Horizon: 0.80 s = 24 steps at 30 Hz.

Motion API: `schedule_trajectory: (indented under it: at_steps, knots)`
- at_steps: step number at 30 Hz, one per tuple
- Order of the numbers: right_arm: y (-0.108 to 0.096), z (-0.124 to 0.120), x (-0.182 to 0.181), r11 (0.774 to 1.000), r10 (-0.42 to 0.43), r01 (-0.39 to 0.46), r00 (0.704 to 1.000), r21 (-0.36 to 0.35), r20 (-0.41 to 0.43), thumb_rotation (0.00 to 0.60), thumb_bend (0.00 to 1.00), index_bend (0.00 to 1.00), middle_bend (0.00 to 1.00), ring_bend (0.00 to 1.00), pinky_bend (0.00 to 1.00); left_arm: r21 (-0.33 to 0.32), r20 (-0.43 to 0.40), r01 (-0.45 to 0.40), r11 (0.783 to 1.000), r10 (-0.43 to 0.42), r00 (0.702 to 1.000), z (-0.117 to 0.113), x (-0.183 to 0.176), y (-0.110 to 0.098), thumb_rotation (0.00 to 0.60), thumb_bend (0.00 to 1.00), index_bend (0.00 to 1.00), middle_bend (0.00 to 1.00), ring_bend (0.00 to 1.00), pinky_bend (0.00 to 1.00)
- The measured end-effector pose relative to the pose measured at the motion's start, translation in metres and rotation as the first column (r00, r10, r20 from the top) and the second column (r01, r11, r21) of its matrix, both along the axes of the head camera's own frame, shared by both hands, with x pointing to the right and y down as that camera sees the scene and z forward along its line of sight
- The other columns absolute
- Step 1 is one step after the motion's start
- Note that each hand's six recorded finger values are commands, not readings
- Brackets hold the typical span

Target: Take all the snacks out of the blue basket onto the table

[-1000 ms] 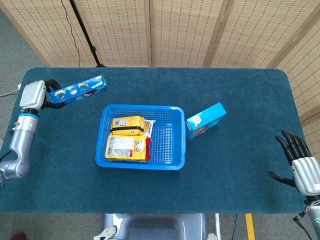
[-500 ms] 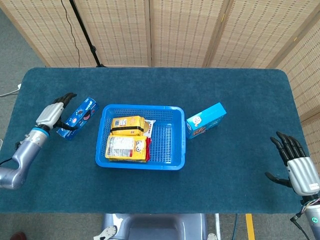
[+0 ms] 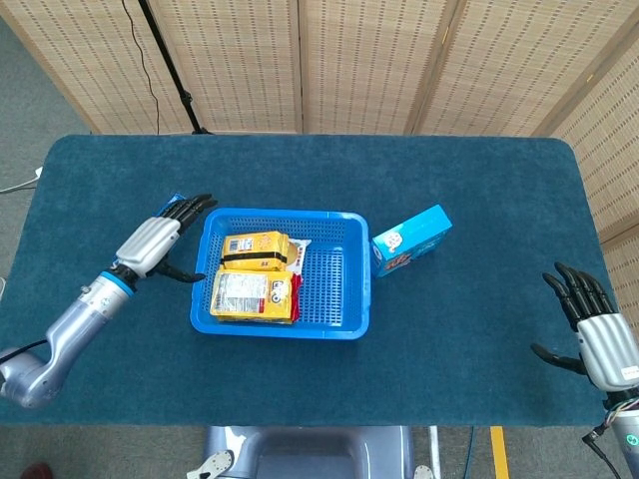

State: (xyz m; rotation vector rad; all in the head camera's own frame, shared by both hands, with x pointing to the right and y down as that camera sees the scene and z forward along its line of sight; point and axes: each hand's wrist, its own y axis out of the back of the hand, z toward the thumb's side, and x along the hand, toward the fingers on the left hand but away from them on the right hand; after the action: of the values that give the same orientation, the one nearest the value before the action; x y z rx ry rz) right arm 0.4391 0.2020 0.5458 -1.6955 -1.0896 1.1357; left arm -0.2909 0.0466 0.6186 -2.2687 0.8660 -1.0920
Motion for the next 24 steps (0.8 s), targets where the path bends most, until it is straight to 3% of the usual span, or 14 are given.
schedule_trajectory:
  at_steps: [9,18,21,24]
  knots:
    - [-0.002,0.002,0.006,1.0,0.017,-0.017,1.0,-0.009,-0.003,0.6,0.0,0.0,0.0,0.0,0.06,-0.059,0.06,-0.031,0.998,0.035,0.998,0.031,0.046,0.001,0.6,0.0,0.0,0.0,0.0,0.0]
    - [-0.004,0.005,0.01,0.999,0.029,-0.029,1.0,-0.018,-0.006,0.6,0.0,0.0,0.0,0.0,0.06,-0.078,0.103,-0.001,0.997,0.009,0.995,0.057,0.069,-0.001,0.6,0.0,0.01,0.0,0.01,0.11]
    - [-0.004,0.007,0.011,0.999,0.032,-0.032,0.999,-0.02,-0.008,0.6,0.0,0.0,0.0,0.0,0.06,-0.081,0.124,0.004,0.997,0.006,0.992,0.065,0.07,0.0,0.6,0.0,0.05,0.02,0.06,0.15]
    - [-0.005,0.007,0.011,0.999,0.035,-0.035,0.999,-0.02,-0.008,0.6,0.0,0.0,0.0,0.0,0.06,-0.087,0.145,0.0,0.996,0.013,0.989,0.072,0.071,0.002,0.6,0.0,0.16,0.1,0.09,0.16]
